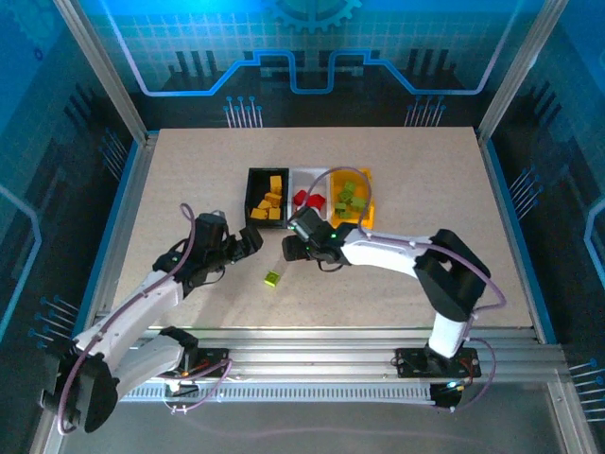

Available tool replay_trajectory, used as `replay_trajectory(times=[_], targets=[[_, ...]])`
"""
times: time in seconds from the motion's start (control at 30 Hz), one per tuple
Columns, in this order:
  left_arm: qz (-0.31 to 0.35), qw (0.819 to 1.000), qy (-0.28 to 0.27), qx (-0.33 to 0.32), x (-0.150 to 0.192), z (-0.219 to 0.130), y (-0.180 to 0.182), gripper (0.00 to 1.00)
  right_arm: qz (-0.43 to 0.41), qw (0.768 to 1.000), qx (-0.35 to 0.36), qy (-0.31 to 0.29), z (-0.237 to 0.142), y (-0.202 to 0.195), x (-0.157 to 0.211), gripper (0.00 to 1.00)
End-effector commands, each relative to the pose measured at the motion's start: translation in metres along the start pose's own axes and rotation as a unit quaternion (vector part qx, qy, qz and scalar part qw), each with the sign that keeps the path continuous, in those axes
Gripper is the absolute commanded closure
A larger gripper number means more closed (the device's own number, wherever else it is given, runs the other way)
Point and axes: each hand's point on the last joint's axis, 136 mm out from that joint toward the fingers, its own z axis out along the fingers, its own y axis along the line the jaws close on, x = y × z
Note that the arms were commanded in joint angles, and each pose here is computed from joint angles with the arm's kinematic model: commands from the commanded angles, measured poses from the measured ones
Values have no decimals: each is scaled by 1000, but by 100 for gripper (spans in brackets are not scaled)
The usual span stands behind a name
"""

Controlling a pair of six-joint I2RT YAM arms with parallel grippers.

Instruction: Sort the legos into containers by color

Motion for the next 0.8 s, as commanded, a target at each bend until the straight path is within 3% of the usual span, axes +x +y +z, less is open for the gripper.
replay_trajectory(times=[0.0, 0.27, 0.47, 0.63, 0.77], targets=[[-9, 1000, -11, -7, 0, -8, 6, 1, 25, 998, 56, -12, 10, -9, -7, 25], [-6, 1000, -14, -6, 2, -11, 9, 1, 24, 995, 96, 23, 36, -11, 2, 32], [-8, 1000, -8, -9, 5, -7, 11, 1, 29, 994, 99, 41, 43, -14, 15, 51], [-5, 1000, -8, -7, 4, -7, 9, 1, 20, 997, 75, 22, 28, -10, 11, 66], [-6, 1000, -4, 1, 4, -8, 5, 1, 2, 999, 38, -13, -5, -1, -5, 72]])
